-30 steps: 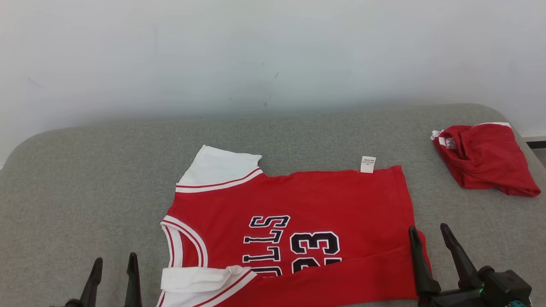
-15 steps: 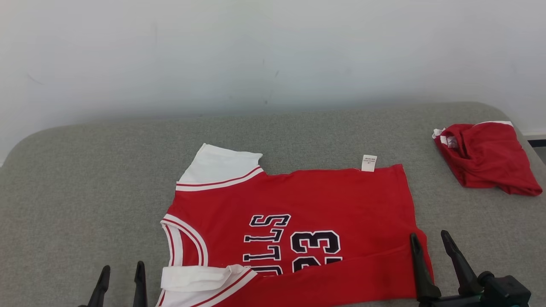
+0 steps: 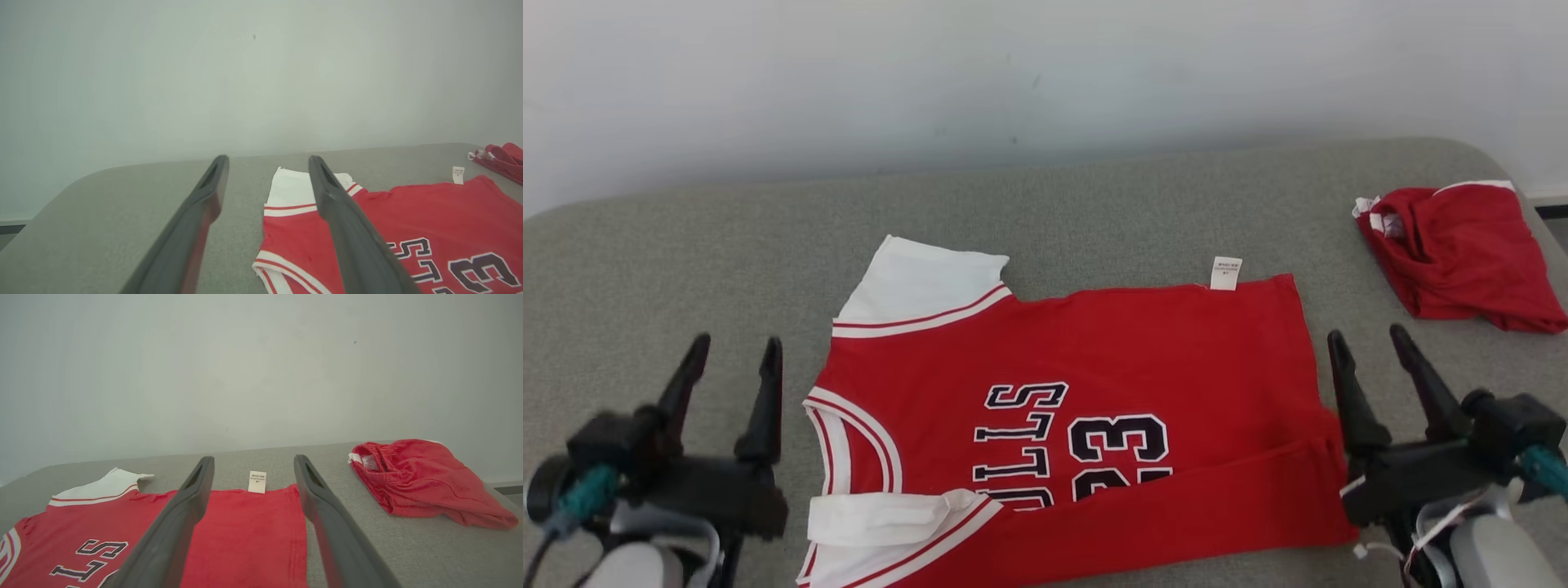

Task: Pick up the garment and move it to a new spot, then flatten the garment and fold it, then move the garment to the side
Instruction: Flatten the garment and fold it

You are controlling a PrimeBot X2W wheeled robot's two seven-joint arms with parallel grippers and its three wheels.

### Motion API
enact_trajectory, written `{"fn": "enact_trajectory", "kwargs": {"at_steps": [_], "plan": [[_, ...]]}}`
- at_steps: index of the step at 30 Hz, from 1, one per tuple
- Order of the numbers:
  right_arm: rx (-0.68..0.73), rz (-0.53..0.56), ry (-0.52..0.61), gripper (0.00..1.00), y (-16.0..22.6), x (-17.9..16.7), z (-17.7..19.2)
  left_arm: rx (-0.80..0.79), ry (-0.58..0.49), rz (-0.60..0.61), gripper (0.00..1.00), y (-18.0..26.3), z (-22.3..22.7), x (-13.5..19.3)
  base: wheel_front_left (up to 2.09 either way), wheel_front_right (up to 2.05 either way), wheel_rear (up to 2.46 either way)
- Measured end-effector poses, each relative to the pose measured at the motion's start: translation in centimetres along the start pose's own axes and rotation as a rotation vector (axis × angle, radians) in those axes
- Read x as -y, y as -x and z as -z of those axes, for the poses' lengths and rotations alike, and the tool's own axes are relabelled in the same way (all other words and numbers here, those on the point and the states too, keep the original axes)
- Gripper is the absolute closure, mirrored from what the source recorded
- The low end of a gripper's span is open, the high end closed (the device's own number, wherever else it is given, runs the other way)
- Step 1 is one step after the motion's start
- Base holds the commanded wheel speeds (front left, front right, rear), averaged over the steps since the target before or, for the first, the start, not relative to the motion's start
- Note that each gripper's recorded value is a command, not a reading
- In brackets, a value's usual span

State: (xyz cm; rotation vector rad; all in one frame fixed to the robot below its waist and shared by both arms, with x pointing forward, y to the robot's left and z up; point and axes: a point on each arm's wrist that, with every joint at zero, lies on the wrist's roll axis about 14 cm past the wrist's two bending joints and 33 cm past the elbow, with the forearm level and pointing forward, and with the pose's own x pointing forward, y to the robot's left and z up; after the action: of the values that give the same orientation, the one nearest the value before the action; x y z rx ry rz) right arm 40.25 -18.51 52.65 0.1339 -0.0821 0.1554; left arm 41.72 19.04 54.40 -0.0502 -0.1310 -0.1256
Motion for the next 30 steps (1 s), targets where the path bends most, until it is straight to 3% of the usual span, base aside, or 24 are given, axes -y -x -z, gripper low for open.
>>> {"fn": "enact_trajectory", "kwargs": {"at_steps": [5, 10, 19, 24, 30], "plan": [[-0.048, 0.012, 0.031, 0.00, -4.0, 1.9, 0.0, 0.013, -0.026, 0.071, 0.00, -5.9, -2.1, 0.6, 0.00, 0.00, 0.00], [-0.109, 0.013, 0.063, 0.00, -8.4, 3.3, 0.7, -0.044, -0.036, 0.129, 0.00, -11.3, -1.4, 1.1, 0.00, 0.00, 0.00], [-0.313, 0.009, 0.095, 0.00, -13.1, 4.4, 7.2, -0.252, -0.034, 0.213, 0.00, -17.8, 5.6, 2.4, 0.00, 0.00, 0.00], [-0.437, 0.023, 0.099, 0.00, -13.4, 5.2, 11.0, -0.382, -0.048, 0.248, 0.00, -18.9, 10.3, 2.9, 0.00, 0.00, 0.00], [-0.505, 0.041, 0.105, 0.00, -13.4, 6.0, 12.7, -0.488, -0.036, 0.261, 0.00, -19.8, 14.1, 3.5, 0.00, 0.00, 0.00]]}}
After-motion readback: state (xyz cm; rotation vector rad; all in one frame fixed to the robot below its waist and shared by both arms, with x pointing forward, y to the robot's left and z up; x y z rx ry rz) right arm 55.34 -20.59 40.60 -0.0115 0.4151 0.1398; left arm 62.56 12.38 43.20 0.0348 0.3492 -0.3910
